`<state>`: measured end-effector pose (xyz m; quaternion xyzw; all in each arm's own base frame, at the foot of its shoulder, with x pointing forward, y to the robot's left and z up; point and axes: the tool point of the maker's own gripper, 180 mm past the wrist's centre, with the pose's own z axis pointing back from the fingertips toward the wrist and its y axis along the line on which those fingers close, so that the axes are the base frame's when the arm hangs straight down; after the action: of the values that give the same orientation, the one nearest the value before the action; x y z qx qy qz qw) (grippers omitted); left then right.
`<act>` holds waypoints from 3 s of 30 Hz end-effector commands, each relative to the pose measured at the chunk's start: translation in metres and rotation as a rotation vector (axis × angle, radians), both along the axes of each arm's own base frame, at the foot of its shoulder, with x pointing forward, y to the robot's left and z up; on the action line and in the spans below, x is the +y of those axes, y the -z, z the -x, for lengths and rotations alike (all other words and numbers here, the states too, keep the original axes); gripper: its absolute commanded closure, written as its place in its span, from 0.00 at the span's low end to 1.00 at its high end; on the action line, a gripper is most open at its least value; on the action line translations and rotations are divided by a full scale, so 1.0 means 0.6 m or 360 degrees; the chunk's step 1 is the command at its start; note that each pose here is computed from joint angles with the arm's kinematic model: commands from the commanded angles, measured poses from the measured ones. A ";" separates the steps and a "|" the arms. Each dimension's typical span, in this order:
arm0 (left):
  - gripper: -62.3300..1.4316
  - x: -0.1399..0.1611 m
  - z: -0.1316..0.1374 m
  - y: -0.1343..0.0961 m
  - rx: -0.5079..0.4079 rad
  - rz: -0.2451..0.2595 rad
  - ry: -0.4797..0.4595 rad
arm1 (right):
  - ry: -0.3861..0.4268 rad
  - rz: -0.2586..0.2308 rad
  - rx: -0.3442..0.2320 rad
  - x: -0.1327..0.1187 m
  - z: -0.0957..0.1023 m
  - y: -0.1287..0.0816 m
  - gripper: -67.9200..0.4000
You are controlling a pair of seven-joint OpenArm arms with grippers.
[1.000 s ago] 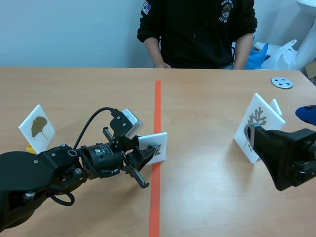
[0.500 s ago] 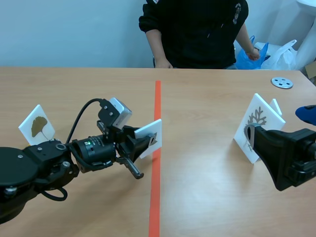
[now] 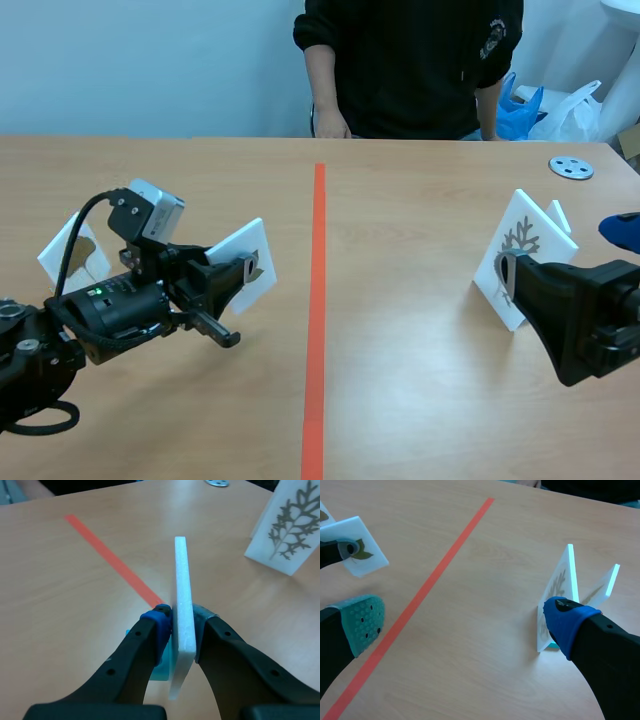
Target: Sort the leaf by its shape. The table is split by an orange tape line. A compound leaf with several leaflets goes to the left side, a simple leaf with one blade goes to the right side. Return to the home posture when a red brick is placed on the table.
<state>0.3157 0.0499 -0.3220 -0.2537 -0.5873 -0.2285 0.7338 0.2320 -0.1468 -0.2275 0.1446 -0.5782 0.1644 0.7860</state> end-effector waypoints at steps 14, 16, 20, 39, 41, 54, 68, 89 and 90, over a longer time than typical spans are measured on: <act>0.84 0.152 -0.027 -0.005 -0.0071 -0.0133 -0.0655 | 0.0003 -0.0032 -0.0056 0.001 -0.006 -0.014 0.00; 0.84 0.172 -0.029 -0.003 -0.0068 -0.0151 -0.0722 | 0.0003 -0.0032 -0.0055 0.001 -0.006 -0.013 0.00; 0.84 0.204 -0.026 0.016 -0.0004 -0.0148 -0.0814 | 0.0003 -0.0034 -0.0060 0.001 -0.007 -0.014 0.00; 0.84 0.274 -0.013 0.064 0.0122 -0.0042 -0.1105 | 0.0004 -0.0036 -0.0065 0.001 -0.007 -0.015 0.00; 0.81 0.275 -0.013 0.064 0.0122 -0.0042 -0.1105 | 0.0004 -0.0037 -0.0065 0.001 -0.007 -0.015 0.00; 0.77 0.276 -0.014 0.059 0.0092 -0.0035 -0.1111 | 0.0004 -0.0037 -0.0066 0.001 -0.007 -0.016 0.00; 0.70 0.272 -0.027 0.029 0.0013 -0.0007 -0.1101 | 0.0004 -0.0037 -0.0066 0.001 -0.007 -0.016 0.00; 0.27 0.131 0.021 -0.196 -0.0294 0.0232 -0.0628 | 0.0004 -0.0038 -0.0069 0.001 -0.007 -0.016 0.00; 0.23 0.112 0.032 -0.206 -0.0294 0.0234 -0.0555 | 0.0003 -0.0038 -0.0070 0.001 -0.007 -0.016 0.00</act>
<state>0.2974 0.1178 -0.2009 -0.1786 -0.7002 -0.0712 0.6876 0.2328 -0.1466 -0.2248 0.1459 -0.5842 0.1633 0.7816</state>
